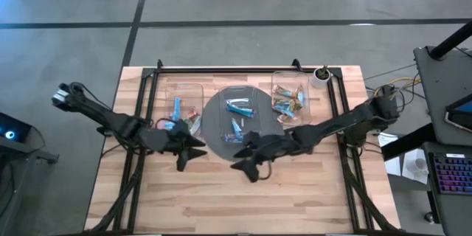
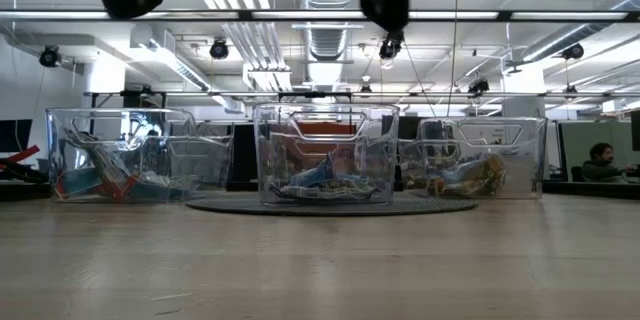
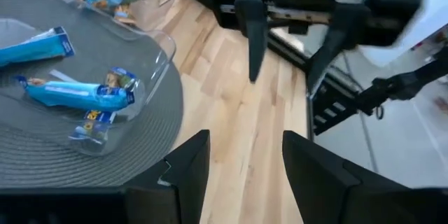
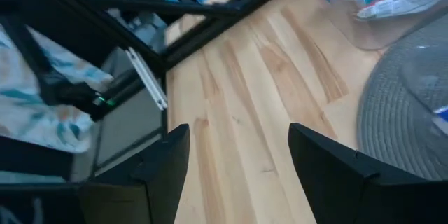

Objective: Pick and place Granola Bars by type
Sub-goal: Return to Home Position

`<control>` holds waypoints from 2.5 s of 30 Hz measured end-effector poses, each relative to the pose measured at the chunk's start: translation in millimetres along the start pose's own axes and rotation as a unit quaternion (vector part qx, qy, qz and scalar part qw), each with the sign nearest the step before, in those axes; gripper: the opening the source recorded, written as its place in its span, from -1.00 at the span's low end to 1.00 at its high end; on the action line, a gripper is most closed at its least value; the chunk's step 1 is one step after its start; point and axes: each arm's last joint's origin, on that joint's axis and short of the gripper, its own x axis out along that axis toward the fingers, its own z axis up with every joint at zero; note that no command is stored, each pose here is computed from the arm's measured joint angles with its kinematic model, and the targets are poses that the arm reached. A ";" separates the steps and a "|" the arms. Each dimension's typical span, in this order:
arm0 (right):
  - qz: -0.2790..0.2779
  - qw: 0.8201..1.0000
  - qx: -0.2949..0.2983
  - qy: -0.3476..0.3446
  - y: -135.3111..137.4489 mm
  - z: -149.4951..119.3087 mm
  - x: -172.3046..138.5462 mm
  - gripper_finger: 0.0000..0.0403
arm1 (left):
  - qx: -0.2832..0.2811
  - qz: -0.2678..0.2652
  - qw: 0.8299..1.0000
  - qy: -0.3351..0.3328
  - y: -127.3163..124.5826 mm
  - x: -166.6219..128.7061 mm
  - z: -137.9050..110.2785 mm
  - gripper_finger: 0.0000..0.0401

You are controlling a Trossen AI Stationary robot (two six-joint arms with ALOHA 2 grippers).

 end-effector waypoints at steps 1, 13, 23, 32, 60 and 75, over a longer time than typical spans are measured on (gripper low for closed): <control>0.006 1.000 0.006 -0.009 -4.5 -0.8 -8.6 0.16 | -0.002 -0.004 1.000 -0.004 1.2 -2.4 0.1 -0.19; 0.086 0.990 0.020 -0.110 -49.5 -21.8 -107.7 0.16 | 0.009 0.011 0.997 -0.070 11.8 -17.4 8.7 -0.19; 0.069 0.979 0.012 -0.189 -85.8 -37.3 -156.7 0.16 | -0.001 0.026 0.992 -0.121 19.9 -15.0 25.2 -0.19; 0.028 0.971 -0.040 -0.234 -94.6 -25.8 -147.4 0.16 | -0.013 0.068 0.986 -0.149 34.7 -11.8 37.5 -0.19; 0.037 0.975 -0.021 -0.218 -126.7 -29.5 -173.4 0.16 | -0.018 0.096 0.982 -0.163 47.3 -9.8 45.2 -0.19; 0.075 0.964 0.000 -0.255 -158.4 -79.9 -194.0 0.16 | -0.018 0.095 0.983 -0.157 48.4 -8.6 43.0 -0.19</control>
